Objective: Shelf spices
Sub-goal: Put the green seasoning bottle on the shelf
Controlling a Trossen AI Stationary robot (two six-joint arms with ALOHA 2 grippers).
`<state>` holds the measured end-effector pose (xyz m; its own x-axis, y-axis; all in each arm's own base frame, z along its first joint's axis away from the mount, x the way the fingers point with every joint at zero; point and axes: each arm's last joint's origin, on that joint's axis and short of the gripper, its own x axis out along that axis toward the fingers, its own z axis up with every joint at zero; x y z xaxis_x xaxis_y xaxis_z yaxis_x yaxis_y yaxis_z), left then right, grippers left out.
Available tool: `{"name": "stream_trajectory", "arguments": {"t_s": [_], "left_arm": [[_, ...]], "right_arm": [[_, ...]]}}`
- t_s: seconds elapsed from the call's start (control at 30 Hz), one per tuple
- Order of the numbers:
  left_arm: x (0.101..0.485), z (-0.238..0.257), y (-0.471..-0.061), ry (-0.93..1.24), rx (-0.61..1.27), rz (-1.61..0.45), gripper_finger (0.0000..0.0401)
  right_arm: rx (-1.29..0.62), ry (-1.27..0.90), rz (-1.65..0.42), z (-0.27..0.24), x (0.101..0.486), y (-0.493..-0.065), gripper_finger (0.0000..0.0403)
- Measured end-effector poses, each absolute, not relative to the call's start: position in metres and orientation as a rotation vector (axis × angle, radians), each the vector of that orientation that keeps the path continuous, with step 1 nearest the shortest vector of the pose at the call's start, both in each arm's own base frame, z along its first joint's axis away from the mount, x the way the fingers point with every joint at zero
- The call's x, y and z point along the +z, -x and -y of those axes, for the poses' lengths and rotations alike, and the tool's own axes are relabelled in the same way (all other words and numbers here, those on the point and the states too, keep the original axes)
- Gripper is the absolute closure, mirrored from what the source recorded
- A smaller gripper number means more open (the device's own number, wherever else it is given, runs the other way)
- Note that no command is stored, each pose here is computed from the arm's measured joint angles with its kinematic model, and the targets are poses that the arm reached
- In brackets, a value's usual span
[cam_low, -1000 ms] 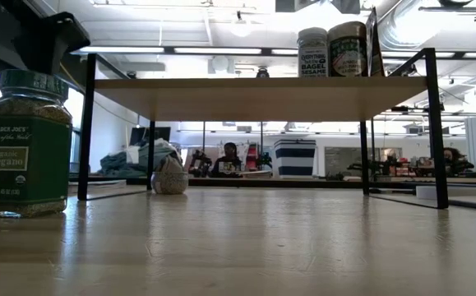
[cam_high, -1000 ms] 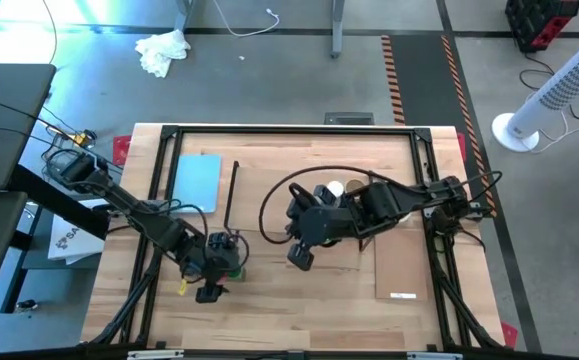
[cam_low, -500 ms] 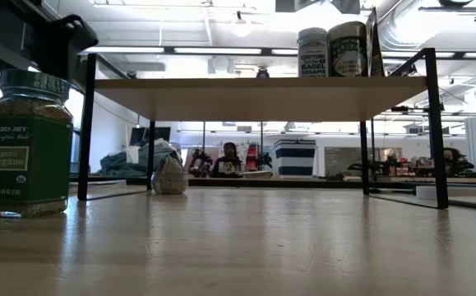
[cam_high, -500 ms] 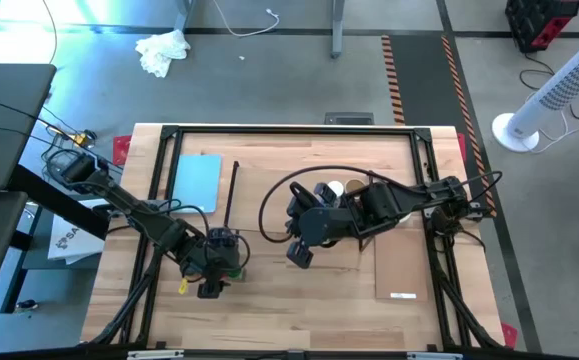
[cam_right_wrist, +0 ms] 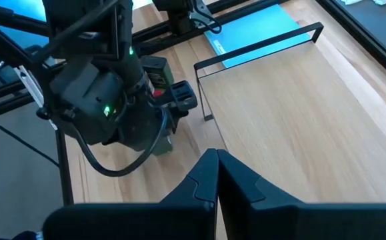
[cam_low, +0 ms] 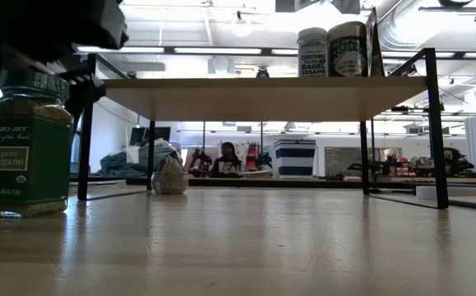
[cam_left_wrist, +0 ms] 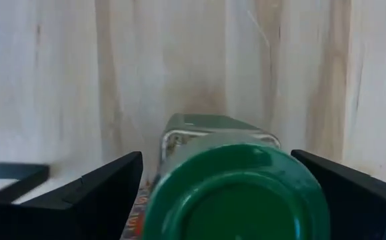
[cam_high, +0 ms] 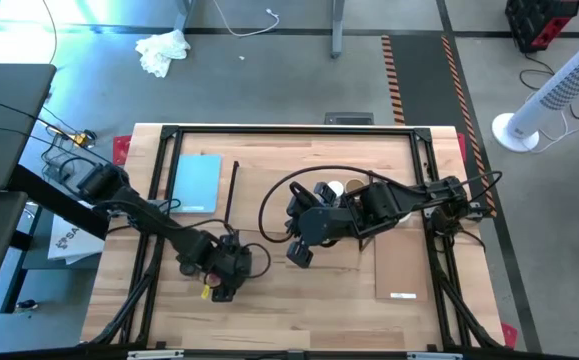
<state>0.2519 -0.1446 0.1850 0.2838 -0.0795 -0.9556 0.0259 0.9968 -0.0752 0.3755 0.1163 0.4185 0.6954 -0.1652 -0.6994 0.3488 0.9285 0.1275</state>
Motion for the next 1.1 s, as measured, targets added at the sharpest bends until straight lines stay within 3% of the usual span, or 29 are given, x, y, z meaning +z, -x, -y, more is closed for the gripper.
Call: {"name": "stream_trajectory", "arguments": {"t_s": [0.13, 0.33, 0.5, 0.73, 0.93, 1.1], "left_arm": [[0.185, 0.146, -0.253, 0.083, -0.07, -1.274, 0.0067], [0.191, 0.142, -0.252, 0.114, -0.071, -1.285, 0.0216], [0.225, 0.135, -0.247, 0.133, -0.095, -1.245, 0.0217], [0.308, 0.121, -0.225, 0.207, -0.148, -0.972, 0.0217], [0.379, 0.097, -0.214, 0.153, -0.025, -0.68, 0.0217], [0.402, 0.062, -0.241, 0.091, 0.091, -0.695, 0.0217]], "right_arm": [[-0.29, -0.26, -0.75, -0.116, 0.418, -0.376, 0.0403], [-0.29, -0.26, -0.75, -0.116, 0.418, -0.376, 0.0403], [-0.229, -0.219, -0.769, -0.12, 0.419, -0.374, 0.0403], [-0.206, -0.19, -0.754, -0.121, 0.432, -0.36, 0.0403], [-0.278, -0.177, -0.689, -0.114, 0.453, -0.338, 0.0403], [-0.338, -0.181, -0.633, -0.106, 0.467, -0.322, 0.0403]]}}
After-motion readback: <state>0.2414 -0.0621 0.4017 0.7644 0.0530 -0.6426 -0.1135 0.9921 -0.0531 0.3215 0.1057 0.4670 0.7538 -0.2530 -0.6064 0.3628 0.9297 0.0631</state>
